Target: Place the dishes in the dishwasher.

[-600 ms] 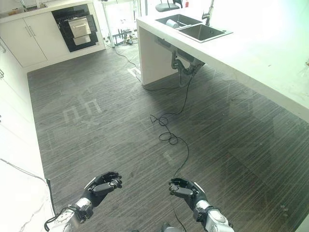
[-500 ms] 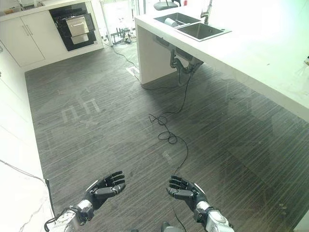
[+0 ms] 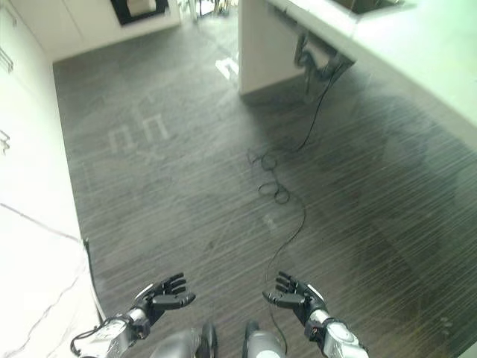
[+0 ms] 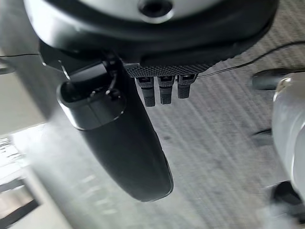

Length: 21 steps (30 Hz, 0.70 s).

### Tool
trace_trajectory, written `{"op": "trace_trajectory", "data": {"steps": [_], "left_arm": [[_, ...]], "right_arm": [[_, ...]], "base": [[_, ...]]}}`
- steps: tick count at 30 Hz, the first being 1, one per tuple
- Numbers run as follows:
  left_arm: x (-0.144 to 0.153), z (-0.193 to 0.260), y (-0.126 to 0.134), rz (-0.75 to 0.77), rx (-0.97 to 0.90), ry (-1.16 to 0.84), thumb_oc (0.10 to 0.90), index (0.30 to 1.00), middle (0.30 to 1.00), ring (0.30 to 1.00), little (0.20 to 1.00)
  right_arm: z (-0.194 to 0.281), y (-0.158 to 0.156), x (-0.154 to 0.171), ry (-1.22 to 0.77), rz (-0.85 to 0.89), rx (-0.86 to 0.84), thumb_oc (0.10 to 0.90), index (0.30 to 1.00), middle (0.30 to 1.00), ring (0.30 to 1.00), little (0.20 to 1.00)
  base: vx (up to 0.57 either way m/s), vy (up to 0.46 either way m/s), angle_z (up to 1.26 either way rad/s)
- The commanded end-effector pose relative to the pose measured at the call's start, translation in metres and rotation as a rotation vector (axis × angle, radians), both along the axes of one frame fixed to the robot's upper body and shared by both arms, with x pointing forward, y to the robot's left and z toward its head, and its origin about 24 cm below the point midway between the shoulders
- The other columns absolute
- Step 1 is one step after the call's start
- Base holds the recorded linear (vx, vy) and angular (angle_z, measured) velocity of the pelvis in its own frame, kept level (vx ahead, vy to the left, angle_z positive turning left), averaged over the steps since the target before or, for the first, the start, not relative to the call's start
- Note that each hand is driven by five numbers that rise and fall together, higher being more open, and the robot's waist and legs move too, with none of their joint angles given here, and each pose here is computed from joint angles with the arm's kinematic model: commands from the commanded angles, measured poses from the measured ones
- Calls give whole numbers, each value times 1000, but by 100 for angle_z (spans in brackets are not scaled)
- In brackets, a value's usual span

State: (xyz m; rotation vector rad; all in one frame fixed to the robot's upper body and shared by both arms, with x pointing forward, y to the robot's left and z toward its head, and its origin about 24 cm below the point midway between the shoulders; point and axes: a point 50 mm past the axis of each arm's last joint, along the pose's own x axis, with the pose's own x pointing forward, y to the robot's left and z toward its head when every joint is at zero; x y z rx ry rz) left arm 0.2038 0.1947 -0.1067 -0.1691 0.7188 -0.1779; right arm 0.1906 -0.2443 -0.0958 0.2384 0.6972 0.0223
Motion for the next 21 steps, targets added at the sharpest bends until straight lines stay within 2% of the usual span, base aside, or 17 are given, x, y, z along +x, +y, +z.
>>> {"op": "trace_trajectory", "data": {"steps": [1, 7, 10, 18, 21], "left_arm": [[2, 10, 10, -56, 31, -86, 800, 900, 900, 900, 900], [12, 18, 11, -100, 21, -95, 800, 900, 900, 900, 900], [8, 17, 9, -130, 30, -115, 800, 900, 900, 900, 900], [1, 13, 8, -173, 45, -112, 800, 900, 900, 900, 900], [-9, 6, 4, -189, 34, -77, 800, 900, 900, 900, 900]], "right_arm": [[14, -6, 1, -110, 22, -11, 800, 900, 900, 900, 900], [14, -9, 0, -125, -70, 33, 800, 900, 900, 900, 900], [12, 7, 2, -133, -32, 38, 800, 900, 900, 900, 900], [6, -11, -17, -130, -49, 50, 800, 900, 900, 900, 900], [5, -11, -17, -121, -62, 60, 800, 900, 900, 900, 900]], "base": [[539, 350, -7], [487, 334, -53], [445, 365, -5], [521, -106, 60], [566, -219, -25]]}}
